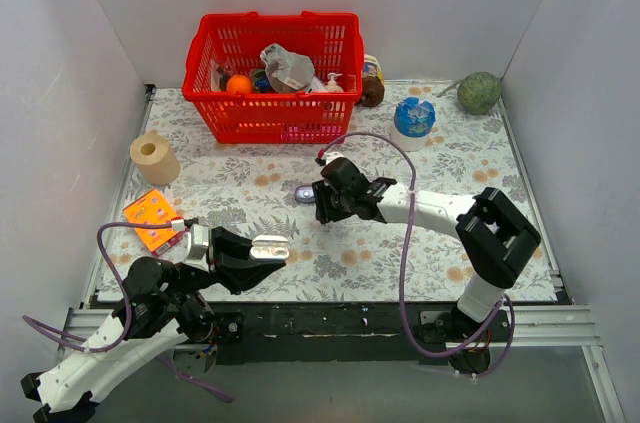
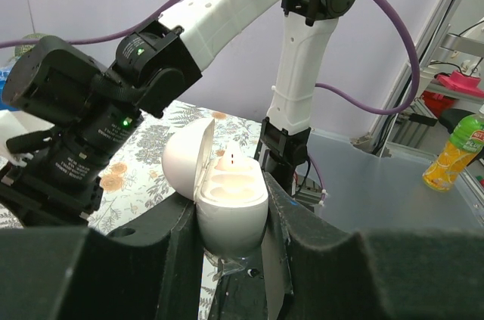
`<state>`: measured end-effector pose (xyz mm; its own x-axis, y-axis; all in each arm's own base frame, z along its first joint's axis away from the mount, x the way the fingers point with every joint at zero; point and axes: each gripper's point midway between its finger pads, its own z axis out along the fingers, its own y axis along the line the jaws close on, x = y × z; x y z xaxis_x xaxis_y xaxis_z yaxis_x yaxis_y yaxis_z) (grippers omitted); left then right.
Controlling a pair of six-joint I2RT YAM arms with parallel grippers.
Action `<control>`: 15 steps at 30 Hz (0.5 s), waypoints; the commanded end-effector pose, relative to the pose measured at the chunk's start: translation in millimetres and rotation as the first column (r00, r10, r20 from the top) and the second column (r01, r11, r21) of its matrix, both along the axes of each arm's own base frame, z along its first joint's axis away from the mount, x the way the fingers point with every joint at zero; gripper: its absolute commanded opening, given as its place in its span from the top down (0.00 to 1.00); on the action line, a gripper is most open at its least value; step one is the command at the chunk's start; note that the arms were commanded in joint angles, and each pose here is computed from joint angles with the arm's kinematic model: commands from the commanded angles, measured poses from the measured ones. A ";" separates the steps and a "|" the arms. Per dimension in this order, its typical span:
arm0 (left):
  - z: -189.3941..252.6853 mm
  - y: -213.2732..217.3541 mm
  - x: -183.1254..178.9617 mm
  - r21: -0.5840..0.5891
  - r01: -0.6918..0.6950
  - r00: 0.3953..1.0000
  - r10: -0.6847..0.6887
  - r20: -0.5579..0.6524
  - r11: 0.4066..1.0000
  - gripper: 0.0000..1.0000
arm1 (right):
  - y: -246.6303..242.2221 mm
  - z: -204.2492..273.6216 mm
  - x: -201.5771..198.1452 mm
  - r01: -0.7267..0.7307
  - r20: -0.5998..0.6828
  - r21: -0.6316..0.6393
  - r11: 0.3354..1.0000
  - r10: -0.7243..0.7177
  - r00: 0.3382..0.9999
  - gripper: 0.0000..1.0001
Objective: Insert the wireless bluetooth earbuds into the charging case
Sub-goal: Pick up the earbud from the center of the board.
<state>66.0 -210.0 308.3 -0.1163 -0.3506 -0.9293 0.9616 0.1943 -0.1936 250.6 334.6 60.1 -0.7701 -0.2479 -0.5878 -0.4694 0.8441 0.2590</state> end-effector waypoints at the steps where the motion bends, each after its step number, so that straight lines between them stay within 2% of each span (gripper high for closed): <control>1: -0.4 -1.4 -0.9 -0.002 0.010 1.000 -0.010 -0.006 1.000 1.00 | -10.5 6.1 10.3 0.046 0.007 0.018 0.999 -0.047 0.999 0.49; 15: -0.9 -1.9 0.4 0.002 0.005 1.000 -0.005 -0.004 1.000 1.00 | -8.6 -15.8 -1.1 0.010 -0.059 0.005 1.000 -0.010 0.998 0.50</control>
